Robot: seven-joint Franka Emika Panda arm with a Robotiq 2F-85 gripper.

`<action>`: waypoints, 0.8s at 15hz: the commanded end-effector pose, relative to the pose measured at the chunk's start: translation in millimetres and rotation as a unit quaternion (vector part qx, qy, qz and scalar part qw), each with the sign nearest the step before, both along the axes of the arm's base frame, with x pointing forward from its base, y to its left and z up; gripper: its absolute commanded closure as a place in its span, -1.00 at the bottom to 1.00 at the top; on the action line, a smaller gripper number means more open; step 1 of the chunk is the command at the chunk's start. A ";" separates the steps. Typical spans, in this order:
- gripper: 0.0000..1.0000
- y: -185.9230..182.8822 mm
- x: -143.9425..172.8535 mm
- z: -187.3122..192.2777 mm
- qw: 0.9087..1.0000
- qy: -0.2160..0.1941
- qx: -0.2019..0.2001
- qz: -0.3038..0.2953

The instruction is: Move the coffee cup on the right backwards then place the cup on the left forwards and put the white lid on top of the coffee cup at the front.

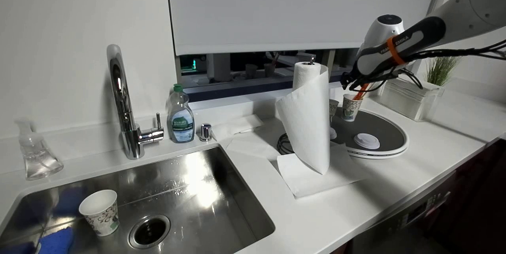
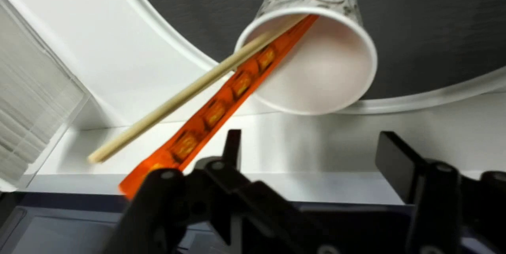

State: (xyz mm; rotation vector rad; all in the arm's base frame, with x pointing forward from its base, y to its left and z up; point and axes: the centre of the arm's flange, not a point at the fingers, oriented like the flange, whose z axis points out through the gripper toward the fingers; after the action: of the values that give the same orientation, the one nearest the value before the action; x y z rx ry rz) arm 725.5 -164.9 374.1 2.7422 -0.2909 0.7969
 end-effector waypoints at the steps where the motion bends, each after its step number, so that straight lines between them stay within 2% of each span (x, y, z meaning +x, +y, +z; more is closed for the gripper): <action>1: -1.00 10.5 -29.3 43.6 1.000 0.011 -0.010 -0.016; 3: -1.00 19.8 -36.2 57.5 1.000 0.013 -0.007 -0.007; 6: -1.00 41.9 -41.7 66.3 0.998 0.016 0.035 0.049; 10: -1.00 71.8 -40.5 38.4 0.990 0.096 0.054 0.082; 12: -1.00 73.0 -50.2 19.1 0.985 0.156 0.023 0.073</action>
State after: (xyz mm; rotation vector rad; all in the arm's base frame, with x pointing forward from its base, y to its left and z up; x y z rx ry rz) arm 690.8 -88.6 414.5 2.9218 -0.0869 0.5911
